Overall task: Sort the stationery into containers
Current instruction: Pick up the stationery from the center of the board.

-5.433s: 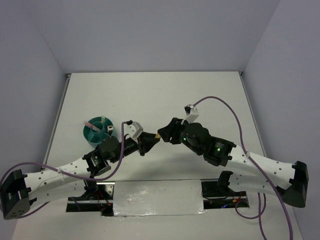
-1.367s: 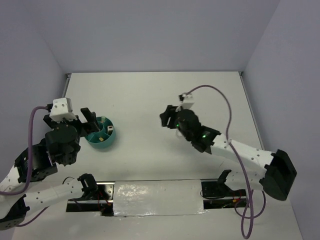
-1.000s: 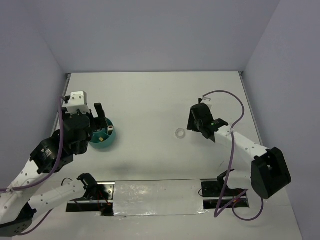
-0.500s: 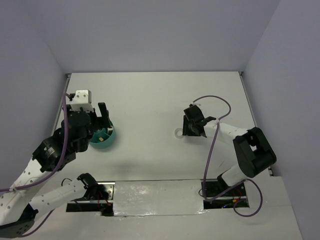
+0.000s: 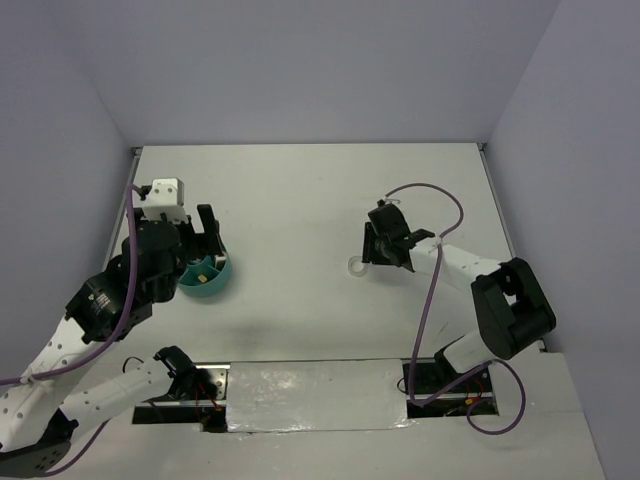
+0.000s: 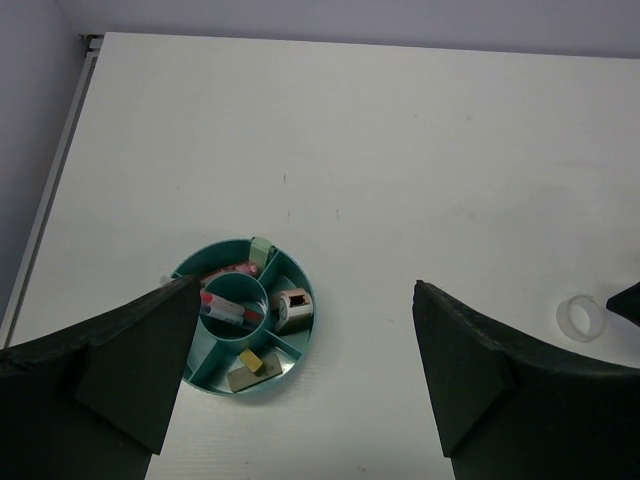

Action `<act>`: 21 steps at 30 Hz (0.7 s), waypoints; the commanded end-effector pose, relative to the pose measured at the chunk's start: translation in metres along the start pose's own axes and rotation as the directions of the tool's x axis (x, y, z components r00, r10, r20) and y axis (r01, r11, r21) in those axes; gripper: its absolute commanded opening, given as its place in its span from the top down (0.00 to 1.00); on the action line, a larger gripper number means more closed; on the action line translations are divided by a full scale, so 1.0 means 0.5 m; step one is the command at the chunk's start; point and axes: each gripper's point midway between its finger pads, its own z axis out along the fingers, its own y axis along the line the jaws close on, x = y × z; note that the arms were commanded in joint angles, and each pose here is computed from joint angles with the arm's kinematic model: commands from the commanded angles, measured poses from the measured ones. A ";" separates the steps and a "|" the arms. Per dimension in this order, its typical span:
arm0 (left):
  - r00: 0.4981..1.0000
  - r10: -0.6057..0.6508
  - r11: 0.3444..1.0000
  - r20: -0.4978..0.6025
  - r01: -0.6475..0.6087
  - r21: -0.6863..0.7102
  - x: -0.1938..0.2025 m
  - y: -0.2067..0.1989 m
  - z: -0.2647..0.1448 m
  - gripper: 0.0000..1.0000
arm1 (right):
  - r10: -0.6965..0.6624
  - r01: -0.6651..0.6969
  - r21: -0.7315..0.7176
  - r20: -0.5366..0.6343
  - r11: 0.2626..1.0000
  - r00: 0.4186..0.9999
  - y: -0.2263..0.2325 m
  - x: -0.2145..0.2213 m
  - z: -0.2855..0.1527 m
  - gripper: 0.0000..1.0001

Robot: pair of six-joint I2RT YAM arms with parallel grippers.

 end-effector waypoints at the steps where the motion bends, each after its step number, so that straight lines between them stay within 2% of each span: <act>1: 1.000 -0.004 1.000 0.022 0.003 0.014 -0.010 -0.009 0.008 0.01 | -0.015 0.015 -0.032 0.025 0.999 1.000 0.027 -0.032 0.008 0.48; 10: 1.000 -0.002 1.000 0.018 0.002 0.020 -0.009 -0.011 0.011 0.01 | -0.047 0.045 -0.047 -0.058 0.998 0.997 0.045 0.025 0.048 0.54; 12: 1.000 -0.006 1.000 0.020 0.005 0.019 -0.010 -0.010 0.011 0.01 | -0.052 0.049 -0.044 -0.069 0.998 0.996 0.046 0.037 0.052 0.62; 13: 1.000 -0.007 1.000 0.020 0.006 0.022 -0.009 -0.011 0.010 0.01 | -0.051 0.047 -0.050 -0.074 0.998 0.996 0.049 0.042 0.054 0.74; 16: 1.000 -0.010 0.999 0.012 0.009 0.037 -0.005 -0.019 0.013 0.01 | -0.052 0.048 -0.074 -0.055 0.996 0.997 0.065 0.040 0.043 1.00; 18: 0.999 -0.039 0.997 -0.008 0.039 0.070 0.004 -0.035 0.014 0.01 | -0.031 0.030 -0.105 -0.011 0.994 0.999 0.085 0.018 0.017 1.00; 19: 0.998 -0.046 0.990 -0.047 0.052 0.129 0.024 -0.061 0.016 0.01 | -0.018 0.019 -0.117 0.012 0.993 1.000 0.094 0.009 0.004 1.00; 20: 0.995 -0.096 0.986 -0.042 0.101 0.132 0.024 -0.070 0.023 0.01 | 0.015 -0.010 -0.124 0.039 0.992 0.999 0.105 0.004 -0.009 1.00; 21: 0.990 -0.097 0.970 -0.103 0.117 0.214 0.065 -0.108 0.028 0.01 | 0.048 -0.033 -0.152 0.097 0.988 0.994 0.120 -0.021 -0.043 1.00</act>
